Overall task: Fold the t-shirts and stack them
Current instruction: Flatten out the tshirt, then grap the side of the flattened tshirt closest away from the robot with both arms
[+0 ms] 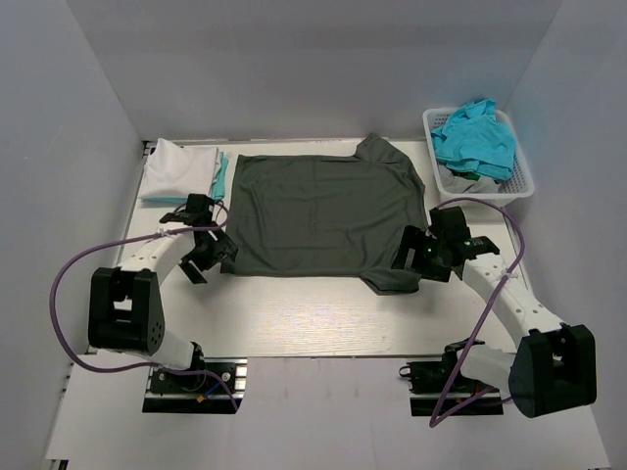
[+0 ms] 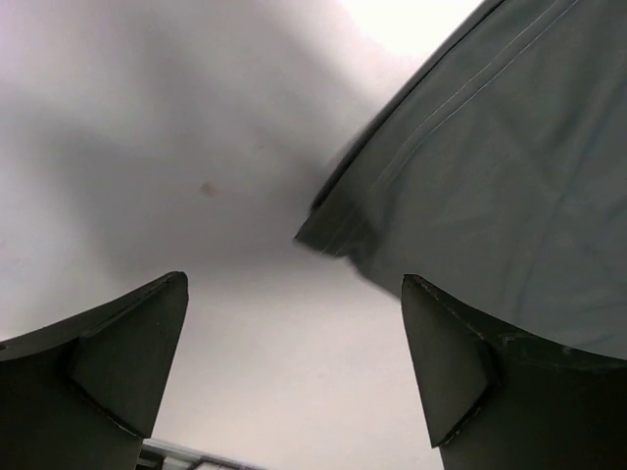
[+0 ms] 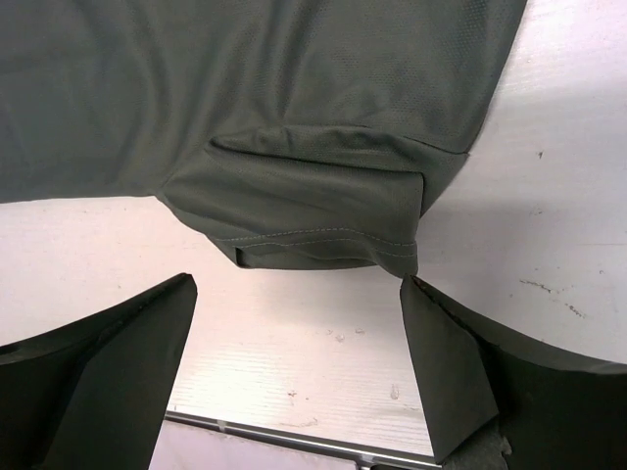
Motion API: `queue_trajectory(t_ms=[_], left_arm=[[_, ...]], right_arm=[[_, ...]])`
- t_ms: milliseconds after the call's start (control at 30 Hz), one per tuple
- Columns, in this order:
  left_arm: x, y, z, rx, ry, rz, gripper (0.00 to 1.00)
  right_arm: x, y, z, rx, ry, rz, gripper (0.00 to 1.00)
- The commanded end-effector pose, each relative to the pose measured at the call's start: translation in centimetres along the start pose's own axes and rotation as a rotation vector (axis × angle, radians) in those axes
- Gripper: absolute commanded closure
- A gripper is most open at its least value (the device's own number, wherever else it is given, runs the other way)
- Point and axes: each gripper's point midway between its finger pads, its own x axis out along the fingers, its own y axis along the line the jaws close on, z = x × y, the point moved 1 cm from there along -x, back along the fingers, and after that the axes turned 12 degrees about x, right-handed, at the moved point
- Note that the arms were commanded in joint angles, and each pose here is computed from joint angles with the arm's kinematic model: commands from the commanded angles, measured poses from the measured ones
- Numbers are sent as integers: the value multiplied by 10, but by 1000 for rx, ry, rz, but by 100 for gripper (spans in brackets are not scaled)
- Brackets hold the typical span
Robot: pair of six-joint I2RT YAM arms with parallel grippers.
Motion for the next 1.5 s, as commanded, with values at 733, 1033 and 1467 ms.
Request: queue_trajectory(t_ms=[733, 1033, 1467], left_arm=[[56, -25, -4, -63, 63, -77, 80], [54, -30, -3, -34, 81, -97, 100], [49, -23, -13, -41, 106, -79, 100]], right_arm=[[12, -17, -12, -21, 46, -62, 10], [30, -21, -32, 50, 123, -56, 10], [59, -54, -22, 85, 71, -246, 56]])
